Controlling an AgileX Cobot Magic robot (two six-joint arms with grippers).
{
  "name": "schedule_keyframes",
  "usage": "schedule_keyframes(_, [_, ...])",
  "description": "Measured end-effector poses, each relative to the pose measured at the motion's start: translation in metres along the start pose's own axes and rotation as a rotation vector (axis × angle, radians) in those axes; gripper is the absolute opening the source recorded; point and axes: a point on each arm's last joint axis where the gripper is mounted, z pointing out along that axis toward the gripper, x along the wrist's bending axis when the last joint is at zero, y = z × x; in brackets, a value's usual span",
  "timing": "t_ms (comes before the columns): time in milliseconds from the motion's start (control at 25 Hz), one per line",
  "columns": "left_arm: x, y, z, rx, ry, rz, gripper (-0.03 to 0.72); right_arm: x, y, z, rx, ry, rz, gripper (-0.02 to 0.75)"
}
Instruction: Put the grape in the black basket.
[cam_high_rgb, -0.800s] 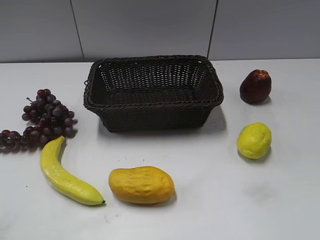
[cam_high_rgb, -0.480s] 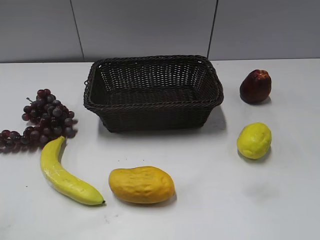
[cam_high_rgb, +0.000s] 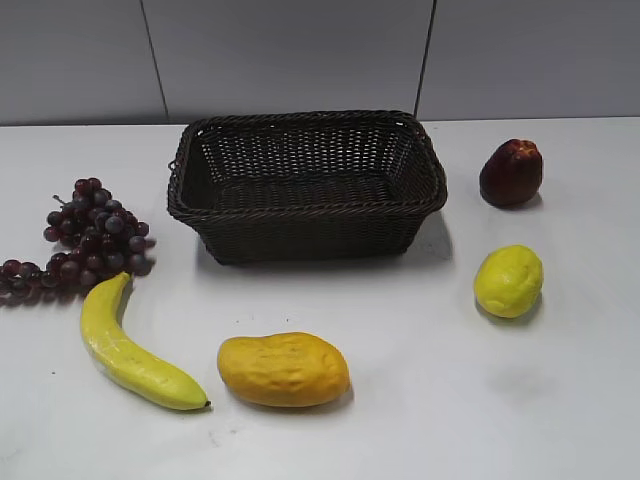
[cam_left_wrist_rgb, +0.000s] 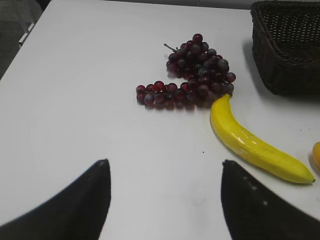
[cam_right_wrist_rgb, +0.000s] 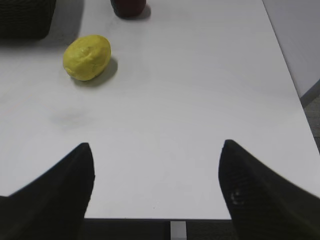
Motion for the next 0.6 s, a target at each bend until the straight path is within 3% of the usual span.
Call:
schedule_keyframes(200, [0.0,0.001,0.002,0.018,0.0,-0.001,0.525,0.0,0.0,0.0,0.0,0.0,0.0,0.588])
schedule_keyframes(600, [0.001,0.011,0.022,0.166,-0.004,-0.009,0.569,0.0,0.0,0.0,0.0,0.0,0.0,0.588])
